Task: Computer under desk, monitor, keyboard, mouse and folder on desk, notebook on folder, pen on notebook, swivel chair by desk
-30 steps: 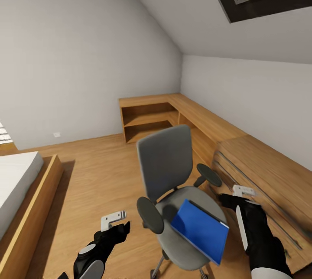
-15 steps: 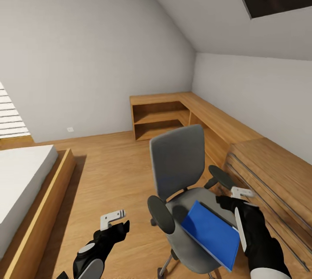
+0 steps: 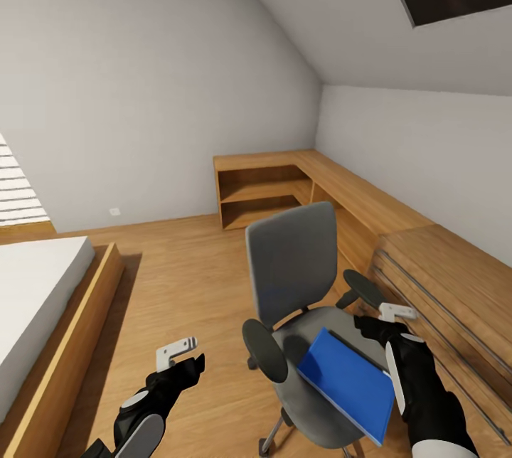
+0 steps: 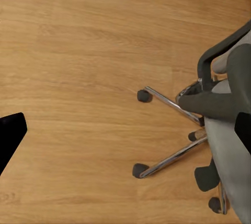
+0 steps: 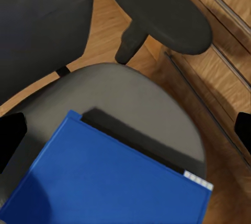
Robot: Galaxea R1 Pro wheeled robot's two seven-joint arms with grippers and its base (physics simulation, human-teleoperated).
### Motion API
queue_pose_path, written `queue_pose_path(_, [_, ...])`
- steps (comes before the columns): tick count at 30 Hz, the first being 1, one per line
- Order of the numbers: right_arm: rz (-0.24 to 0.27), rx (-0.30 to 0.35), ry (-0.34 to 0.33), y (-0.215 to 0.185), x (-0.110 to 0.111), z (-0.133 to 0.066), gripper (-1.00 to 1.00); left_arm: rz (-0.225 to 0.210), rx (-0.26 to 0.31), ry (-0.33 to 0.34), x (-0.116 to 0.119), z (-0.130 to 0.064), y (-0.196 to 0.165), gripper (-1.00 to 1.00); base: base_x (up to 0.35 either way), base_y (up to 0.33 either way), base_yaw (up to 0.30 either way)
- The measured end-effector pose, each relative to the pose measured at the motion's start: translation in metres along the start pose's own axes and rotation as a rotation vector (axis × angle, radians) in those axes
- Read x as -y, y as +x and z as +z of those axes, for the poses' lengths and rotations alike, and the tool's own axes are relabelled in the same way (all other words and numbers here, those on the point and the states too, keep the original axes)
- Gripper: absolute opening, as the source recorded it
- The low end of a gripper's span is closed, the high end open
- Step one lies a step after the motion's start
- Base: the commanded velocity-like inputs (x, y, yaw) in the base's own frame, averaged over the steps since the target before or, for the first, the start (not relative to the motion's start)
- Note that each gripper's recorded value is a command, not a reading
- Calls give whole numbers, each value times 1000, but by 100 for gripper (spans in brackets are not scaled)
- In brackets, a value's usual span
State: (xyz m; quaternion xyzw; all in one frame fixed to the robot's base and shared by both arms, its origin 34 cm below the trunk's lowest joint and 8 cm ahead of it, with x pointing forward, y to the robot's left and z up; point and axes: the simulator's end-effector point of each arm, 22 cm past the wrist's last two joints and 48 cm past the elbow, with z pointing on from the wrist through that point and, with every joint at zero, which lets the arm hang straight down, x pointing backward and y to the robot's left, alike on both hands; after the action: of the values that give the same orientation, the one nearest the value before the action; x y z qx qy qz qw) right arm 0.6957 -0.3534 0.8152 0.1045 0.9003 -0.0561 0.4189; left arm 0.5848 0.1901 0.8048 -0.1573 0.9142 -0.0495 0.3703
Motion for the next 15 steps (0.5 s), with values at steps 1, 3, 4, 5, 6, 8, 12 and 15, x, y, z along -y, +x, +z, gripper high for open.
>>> queue_pose_path(1, [0, 1, -3, 1, -1, 1, 100, 0, 0, 0, 0, 1, 1, 100, 0, 0, 0])
queue_pose_path(3, [0, 3, -8, 2, -2, 3, 100, 0, 0, 1, 0, 3, 3, 100, 0, 0, 0])
queue_pose_path(4, [0, 3, -11, 3, -3, 3, 100, 0, 1, 3, 0, 4, 3, 100, 0, 0, 0])
queue_pose_path(5, [2, 1, -16, 5, -5, 5, 100, 2, 1, 6, 1, 4, 4, 100, 0, 0, 0])
queue_pose_path(6, [2, 1, -16, 6, -5, 6, 100, 2, 1, 6, 1, 5, 5, 100, 0, 0, 0])
queue_pose_path(8, [1, 2, -16, 8, -5, 8, 100, 3, 1, 6, 0, 8, 7, 100, 0, 0, 0])
queue_pose_path(12, [0, 4, -14, 11, -4, 11, 100, 5, 1, 6, -1, 12, 11, 100, 0, 0, 0])
queue_pose_path(15, [-1, 5, -14, 14, -4, 14, 100, 5, 1, 6, -2, 15, 14, 100, 0, 0, 0])
